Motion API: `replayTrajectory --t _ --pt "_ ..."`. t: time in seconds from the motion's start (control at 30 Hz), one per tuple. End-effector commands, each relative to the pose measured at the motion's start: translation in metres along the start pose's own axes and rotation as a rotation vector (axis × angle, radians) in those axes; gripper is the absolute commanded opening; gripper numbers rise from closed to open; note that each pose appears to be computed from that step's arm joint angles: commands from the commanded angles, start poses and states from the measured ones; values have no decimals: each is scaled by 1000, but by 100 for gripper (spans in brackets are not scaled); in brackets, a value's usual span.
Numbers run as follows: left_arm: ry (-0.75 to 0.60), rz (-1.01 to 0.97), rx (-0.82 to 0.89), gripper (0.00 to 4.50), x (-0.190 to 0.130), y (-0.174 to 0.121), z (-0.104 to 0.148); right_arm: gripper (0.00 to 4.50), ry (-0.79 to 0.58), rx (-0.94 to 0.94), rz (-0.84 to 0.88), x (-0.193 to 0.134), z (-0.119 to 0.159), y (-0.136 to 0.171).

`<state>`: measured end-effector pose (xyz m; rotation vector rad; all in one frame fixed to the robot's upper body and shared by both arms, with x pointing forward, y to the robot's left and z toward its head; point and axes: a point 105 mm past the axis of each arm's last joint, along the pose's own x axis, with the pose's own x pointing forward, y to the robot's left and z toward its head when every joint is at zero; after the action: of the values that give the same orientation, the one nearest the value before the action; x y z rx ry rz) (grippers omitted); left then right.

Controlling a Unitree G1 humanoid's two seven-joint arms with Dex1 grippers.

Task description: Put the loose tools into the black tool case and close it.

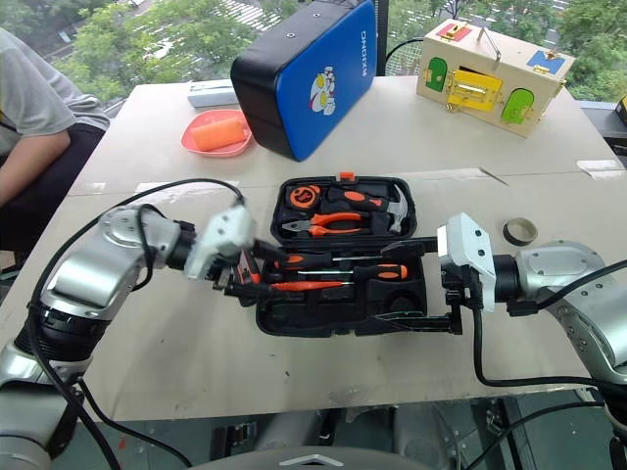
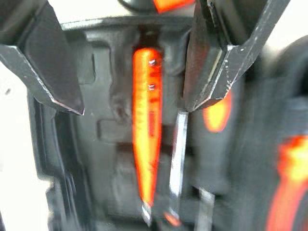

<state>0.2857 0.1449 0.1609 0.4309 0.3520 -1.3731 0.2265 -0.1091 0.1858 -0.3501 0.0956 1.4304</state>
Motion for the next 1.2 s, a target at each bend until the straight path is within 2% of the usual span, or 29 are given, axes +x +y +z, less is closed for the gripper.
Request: replayTrajectory --t 0.03,0.07,0.1,0.13,0.17,0.2,0.27,0.63,0.83,1.0,1.2 --pt "-145 20 -95 277 -3 0 16 450 -14 -32 -11 -3 8 1" --pt "-150 28 -116 260 -1 2 12 450 -14 -32 -11 -3 8 0" --pt "-150 38 -133 218 3 4 7 450 -15 -32 -11 -2 8 0" --pt "-138 46 -151 193 10 5 -2 450 -15 -32 -11 -2 8 0" --pt "-128 50 -163 140 16 6 -10 450 -15 -33 -12 -2 8 0" --pt "-121 49 -169 112 20 6 -14 450 -14 -33 -13 -2 8 -1" --pt "-112 48 -174 8 28 6 -21 450 -13 -31 -13 -3 7 -1" --pt "-18 19 -160 2 51 -6 -44 450 -17 -20 -27 -5 5 -2" --pt "96 17 -112 2 52 -15 -69 450 -22 -20 -34 -4 6 -4" --pt "102 29 -99 2 50 -15 -71 450 -28 -17 -39 -3 7 -5" --pt "145 7 13 2 47 -26 -79 450 -34 -15 -44 0 8 -8"
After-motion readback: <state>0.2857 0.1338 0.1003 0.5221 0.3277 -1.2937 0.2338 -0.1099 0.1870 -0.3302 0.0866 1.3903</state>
